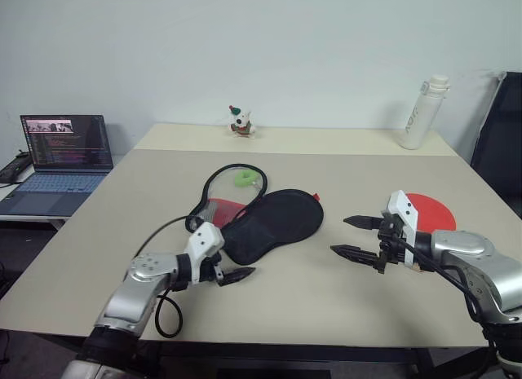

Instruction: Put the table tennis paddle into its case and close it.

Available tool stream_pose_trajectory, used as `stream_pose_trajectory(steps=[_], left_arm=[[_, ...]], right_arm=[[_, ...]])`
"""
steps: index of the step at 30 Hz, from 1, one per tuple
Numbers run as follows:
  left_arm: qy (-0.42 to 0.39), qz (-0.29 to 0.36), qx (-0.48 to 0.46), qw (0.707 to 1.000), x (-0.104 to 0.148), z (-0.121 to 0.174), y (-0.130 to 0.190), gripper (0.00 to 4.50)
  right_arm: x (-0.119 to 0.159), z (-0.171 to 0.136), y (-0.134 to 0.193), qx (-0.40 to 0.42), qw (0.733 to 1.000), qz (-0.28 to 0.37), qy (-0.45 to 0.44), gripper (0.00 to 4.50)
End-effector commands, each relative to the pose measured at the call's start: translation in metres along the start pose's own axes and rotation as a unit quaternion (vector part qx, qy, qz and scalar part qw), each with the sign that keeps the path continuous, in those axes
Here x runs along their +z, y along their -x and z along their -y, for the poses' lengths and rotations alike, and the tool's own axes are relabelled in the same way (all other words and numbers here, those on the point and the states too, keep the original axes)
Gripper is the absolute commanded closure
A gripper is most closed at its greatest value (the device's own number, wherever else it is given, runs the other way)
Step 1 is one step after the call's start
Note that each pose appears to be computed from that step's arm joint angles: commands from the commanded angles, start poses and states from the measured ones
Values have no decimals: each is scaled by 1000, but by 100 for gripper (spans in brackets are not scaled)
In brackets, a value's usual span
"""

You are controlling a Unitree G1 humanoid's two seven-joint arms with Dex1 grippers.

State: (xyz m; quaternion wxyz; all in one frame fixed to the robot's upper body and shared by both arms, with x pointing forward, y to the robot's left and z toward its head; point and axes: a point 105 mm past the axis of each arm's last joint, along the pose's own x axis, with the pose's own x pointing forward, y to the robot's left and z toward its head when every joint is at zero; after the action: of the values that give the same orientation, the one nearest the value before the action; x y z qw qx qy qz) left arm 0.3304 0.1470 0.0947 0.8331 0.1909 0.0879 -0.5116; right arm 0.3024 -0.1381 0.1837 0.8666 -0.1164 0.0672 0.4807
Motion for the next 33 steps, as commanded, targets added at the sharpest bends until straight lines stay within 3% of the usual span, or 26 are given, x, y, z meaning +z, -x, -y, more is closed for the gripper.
stream_pose_trajectory(steps=[1, 8, 9, 12, 21, 27, 33], left_arm=[[-31, -2, -21, 999, 3, -3, -3, 16], [-36, -41, -82, 995, -13, 10, -8, 16], [-35, -41, -85, 995, -13, 11, -8, 32], [-21, -37, -95, 995, -11, 15, -8, 110], [28, -33, -46, 998, -2, 5, -5, 436], [84, 0, -50, 995, 25, 29, -39, 446], [98, 0, -42, 994, 40, 42, -99, 446]], right_arm=[[9, -6, 8, 2, 1000, 11, 9, 1], [-1, 0, 12, -22, 1000, 11, 7, 1], [-2, 0, 12, -25, 1000, 12, 7, 0], [-7, 0, 13, -29, 999, 12, 6, 0], [-18, 12, 20, -52, 999, 9, 7, 0], [-17, 16, 22, -56, 998, 7, 12, 0], [-10, 21, 29, -66, 998, -4, 19, 0]])
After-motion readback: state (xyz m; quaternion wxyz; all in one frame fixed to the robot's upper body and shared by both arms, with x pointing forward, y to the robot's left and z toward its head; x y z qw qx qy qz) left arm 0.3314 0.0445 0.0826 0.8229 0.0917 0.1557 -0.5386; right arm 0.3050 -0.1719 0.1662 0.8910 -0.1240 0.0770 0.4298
